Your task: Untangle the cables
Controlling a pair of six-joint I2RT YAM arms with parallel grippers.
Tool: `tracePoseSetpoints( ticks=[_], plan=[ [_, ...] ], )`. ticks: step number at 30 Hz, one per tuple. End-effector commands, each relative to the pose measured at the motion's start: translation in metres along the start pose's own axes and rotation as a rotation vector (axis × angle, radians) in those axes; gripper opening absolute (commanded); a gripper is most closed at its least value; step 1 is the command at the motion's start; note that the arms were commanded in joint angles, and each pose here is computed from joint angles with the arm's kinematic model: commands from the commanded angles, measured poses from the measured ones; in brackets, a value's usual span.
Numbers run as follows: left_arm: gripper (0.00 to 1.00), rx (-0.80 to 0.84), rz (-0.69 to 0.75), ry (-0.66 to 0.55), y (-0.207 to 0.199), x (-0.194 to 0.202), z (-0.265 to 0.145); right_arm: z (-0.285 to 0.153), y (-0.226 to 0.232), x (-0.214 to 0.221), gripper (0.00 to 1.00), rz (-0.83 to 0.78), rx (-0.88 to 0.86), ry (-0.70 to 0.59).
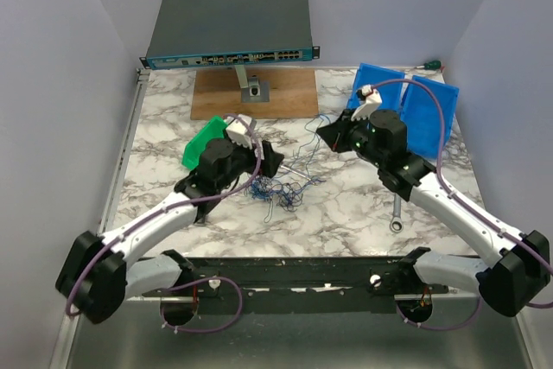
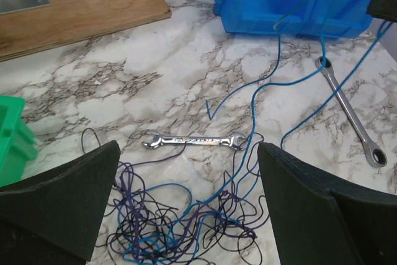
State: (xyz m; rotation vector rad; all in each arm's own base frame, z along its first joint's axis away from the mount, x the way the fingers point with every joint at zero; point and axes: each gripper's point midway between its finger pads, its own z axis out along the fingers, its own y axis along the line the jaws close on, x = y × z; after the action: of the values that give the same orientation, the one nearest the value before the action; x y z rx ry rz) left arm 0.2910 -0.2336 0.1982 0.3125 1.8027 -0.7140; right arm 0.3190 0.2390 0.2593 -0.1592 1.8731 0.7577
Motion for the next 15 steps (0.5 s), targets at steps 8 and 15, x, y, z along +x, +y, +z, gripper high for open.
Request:
tracePoseSetpoints(
  ticks=[8, 15],
  plan=[
    [0.96, -0.037, -0.100, 0.310, -0.028, 0.109, 0.040, -0.025, -0.022, -0.062, 0.01, 0.004, 0.220, -0.163],
    [0.95, -0.134, -0.154, 0.438, -0.011, 0.161, 0.024, -0.044, -0.010, -0.130, 0.01, -0.002, 0.274, -0.294]
  ],
)
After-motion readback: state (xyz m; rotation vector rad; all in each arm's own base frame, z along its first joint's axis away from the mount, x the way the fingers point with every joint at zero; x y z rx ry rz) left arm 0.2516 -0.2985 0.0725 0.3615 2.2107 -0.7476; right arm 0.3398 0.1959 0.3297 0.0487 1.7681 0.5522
